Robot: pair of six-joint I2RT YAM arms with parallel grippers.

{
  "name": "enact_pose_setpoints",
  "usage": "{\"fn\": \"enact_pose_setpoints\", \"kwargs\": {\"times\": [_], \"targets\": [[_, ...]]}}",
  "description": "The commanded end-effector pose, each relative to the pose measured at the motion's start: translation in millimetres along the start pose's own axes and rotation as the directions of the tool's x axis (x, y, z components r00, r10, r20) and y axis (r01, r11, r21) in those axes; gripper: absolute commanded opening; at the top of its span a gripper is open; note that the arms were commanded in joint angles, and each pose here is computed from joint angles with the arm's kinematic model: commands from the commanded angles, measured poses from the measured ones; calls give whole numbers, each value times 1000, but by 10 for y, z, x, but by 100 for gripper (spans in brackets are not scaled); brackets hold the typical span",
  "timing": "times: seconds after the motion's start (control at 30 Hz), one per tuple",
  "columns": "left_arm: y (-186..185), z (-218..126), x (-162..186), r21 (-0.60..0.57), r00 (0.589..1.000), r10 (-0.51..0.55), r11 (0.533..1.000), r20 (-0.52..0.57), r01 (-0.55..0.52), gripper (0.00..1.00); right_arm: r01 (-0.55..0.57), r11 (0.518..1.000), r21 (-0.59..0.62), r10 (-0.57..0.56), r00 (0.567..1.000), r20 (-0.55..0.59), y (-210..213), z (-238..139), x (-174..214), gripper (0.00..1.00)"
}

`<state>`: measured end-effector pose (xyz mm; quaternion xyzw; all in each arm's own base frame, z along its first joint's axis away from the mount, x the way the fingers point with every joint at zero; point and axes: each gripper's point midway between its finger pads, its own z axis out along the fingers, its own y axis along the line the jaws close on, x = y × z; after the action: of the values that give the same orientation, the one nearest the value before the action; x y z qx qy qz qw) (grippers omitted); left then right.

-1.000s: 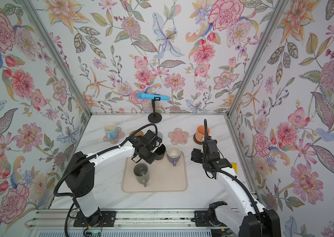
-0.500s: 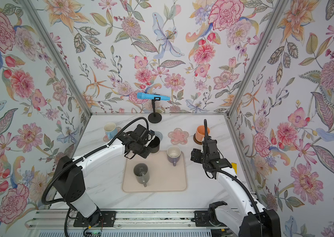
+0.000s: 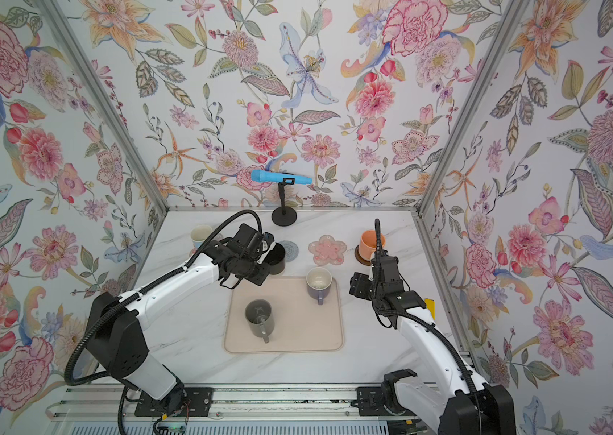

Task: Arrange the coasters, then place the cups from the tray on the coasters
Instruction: 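Lift the black mug off the tray with the left gripper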

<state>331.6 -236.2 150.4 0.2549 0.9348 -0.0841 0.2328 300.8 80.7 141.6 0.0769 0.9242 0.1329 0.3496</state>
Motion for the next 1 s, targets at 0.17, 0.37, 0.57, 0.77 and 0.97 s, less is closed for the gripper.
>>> {"fn": "enact_pose_setpoints", "kwargs": {"times": [0.17,0.37,0.57,0.77,0.97], "targets": [[146,-155,-317,-51,990,-63,996,130,70,1,-26,1000,-7,26,1000,-15,0,-23,37,74],[254,-74,-496,-114,985,-96,987,145,113,2,-24,1000,-10,24,1000,-20,24,-12,24,74],[286,-18,-793,-120,975,-115,983,190,139,2,-19,1000,-10,18,1000,-16,28,-15,7,74],[279,143,-1022,-96,971,-137,983,197,158,2,-12,1000,-5,12,1000,-17,18,-12,16,74],[318,308,-1146,-88,968,-162,979,192,182,2,-6,1000,6,6,999,-31,-8,20,44,74]]}}
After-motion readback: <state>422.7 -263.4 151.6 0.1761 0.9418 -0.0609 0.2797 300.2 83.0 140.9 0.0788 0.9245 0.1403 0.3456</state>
